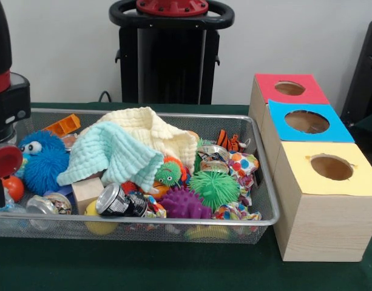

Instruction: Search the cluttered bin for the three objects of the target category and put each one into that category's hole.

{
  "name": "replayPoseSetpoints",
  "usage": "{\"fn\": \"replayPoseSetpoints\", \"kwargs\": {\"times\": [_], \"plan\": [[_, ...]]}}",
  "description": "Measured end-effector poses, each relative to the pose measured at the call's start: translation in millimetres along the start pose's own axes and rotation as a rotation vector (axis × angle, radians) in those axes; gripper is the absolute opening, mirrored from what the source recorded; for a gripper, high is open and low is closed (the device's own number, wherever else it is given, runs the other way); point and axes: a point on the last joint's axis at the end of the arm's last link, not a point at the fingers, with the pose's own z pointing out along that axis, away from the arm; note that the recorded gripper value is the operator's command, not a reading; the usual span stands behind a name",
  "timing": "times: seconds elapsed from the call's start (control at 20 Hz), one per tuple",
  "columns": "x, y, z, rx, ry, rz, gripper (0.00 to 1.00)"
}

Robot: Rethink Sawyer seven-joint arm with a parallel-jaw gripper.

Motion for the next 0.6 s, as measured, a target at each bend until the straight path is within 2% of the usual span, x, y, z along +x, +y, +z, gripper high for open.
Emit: {"fn": "replayPoseSetpoints", "kwargs": {"times": [0.3, 0.35, 0.6], "plan": [[-2.1, -5, 5, -0.009, -0.010, 0.009, 0.00], [-2.4, -9, 8, -0.010, -0.007, 0.014, 1.00], [-3.9, -19, 11, -0.010, -0.004, 0.028, 1.00]]}}
